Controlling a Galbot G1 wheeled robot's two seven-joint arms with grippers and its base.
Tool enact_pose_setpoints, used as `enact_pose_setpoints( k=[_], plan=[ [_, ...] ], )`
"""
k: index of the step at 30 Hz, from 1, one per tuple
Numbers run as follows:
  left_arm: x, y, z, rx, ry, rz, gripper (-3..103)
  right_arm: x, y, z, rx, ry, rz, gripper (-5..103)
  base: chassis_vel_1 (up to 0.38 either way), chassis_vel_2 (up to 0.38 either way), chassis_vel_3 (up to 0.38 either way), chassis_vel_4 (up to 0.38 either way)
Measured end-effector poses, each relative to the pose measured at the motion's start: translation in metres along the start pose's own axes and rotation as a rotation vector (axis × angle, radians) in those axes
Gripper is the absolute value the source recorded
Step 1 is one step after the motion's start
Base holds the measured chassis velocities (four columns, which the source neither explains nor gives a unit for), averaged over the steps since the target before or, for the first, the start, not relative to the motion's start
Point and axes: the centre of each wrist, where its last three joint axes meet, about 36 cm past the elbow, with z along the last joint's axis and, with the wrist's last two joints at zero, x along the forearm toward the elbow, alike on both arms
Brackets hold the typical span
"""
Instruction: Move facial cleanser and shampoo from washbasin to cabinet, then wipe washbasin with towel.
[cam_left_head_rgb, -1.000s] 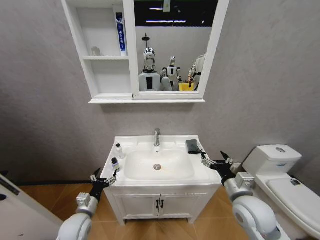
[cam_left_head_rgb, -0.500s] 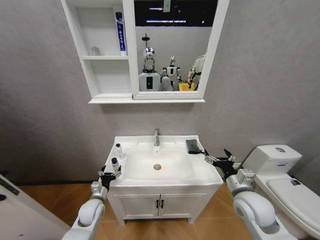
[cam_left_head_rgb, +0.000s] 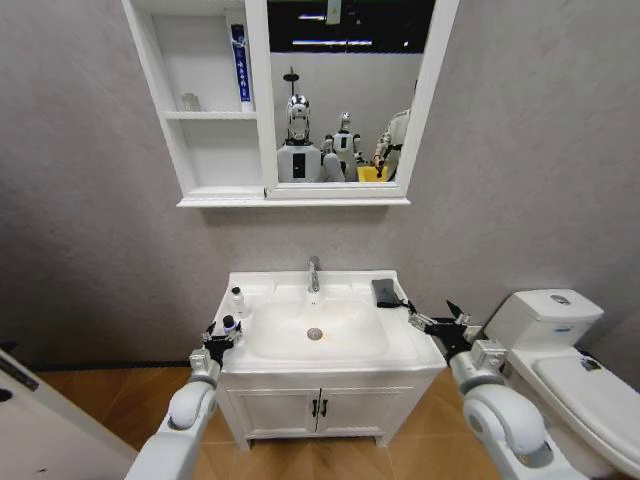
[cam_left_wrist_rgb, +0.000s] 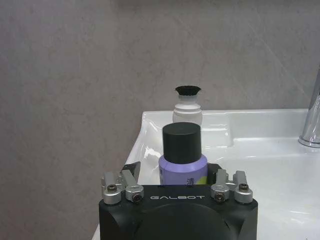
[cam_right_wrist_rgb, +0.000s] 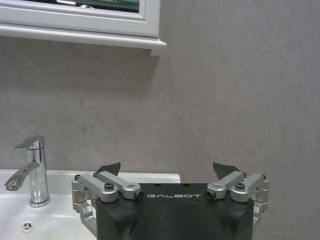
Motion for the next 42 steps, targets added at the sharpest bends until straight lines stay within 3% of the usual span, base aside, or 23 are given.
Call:
enact_pose_setpoints(
  k=[2,4,8,14,18,22,24,25,26,27,29,30,31,33,34,36,39,42],
  plan=[
    [0.000,0.001,0.001,0.000,0.001,0.003,58,0.000,0.000,0.000,0.001,0.001,0.000,100,0.000,0.000,0.000,0.000],
    [0.000,0.001,0.001,0.000,0.001,0.005,58,0.000,0.000,0.000,0.002,0.001,0.001,100,0.000,0.000,0.000,0.000],
    [0.002,0.000,0.002,0.000,0.001,0.016,44,0.002,0.001,0.002,0.000,0.007,0.007,100,0.000,0.000,0.000,0.000],
    [0.008,-0.001,-0.008,-0.017,-0.021,0.037,43,0.005,0.003,0.004,-0.002,0.012,0.014,100,0.000,0.000,0.000,0.000],
    [0.014,0.002,-0.030,-0.037,-0.047,0.042,43,0.007,0.005,0.006,-0.004,0.016,0.015,100,0.000,0.000,0.000,0.000],
    [0.024,0.007,-0.089,-0.040,-0.076,0.022,43,0.009,0.006,0.008,0.001,0.020,0.017,100,0.000,0.000,0.000,0.000],
    [0.027,0.014,-0.134,-0.016,-0.029,0.020,43,0.010,0.008,0.009,0.001,0.023,0.013,100,0.000,0.000,0.000,0.000],
    [0.027,0.014,-0.134,-0.016,-0.029,0.020,43,0.010,0.008,0.009,0.001,0.023,0.013,100,0.000,0.000,0.000,0.000],
    [0.025,0.020,-0.163,-0.014,0.001,0.029,43,0.011,0.010,0.010,-0.002,0.027,0.010,100,0.000,0.000,0.000,0.000],
    [0.025,0.020,-0.163,-0.014,0.001,0.029,43,0.011,0.010,0.010,-0.002,0.027,0.010,100,0.000,0.000,0.000,0.000],
    [0.021,0.034,-0.224,-0.045,0.047,0.049,43,0.013,0.012,0.013,-0.001,0.034,0.005,100,0.000,0.000,0.000,0.000],
    [0.020,0.039,-0.250,-0.050,0.046,0.047,43,0.013,0.013,0.013,-0.001,0.035,0.003,100,0.000,0.000,0.000,0.000],
    [0.020,0.039,-0.250,-0.050,0.046,0.047,43,0.013,0.013,0.013,-0.001,0.035,0.003,100,0.000,0.000,0.000,0.000],
    [0.028,0.060,-0.308,-0.068,-0.001,0.031,43,0.005,0.019,0.014,0.000,0.030,-0.028,100,0.000,0.000,0.000,0.000],
    [0.028,0.060,-0.308,-0.068,-0.001,0.031,43,0.005,0.019,0.014,0.000,0.030,-0.028,100,0.000,0.000,0.000,0.000],
    [0.034,0.078,-0.337,-0.094,-0.043,0.002,43,0.001,0.024,0.017,0.000,0.040,-0.053,100,0.000,0.000,0.000,0.000],
    [0.034,0.084,-0.348,-0.094,-0.056,0.003,43,0.003,0.025,0.019,-0.002,0.046,-0.054,100,0.011,0.015,0.023,0.037],
    [0.033,0.094,-0.382,-0.070,-0.099,0.015,43,0.005,0.025,0.020,-0.001,0.049,-0.053,100,0.002,0.005,0.006,0.018]
  ],
)
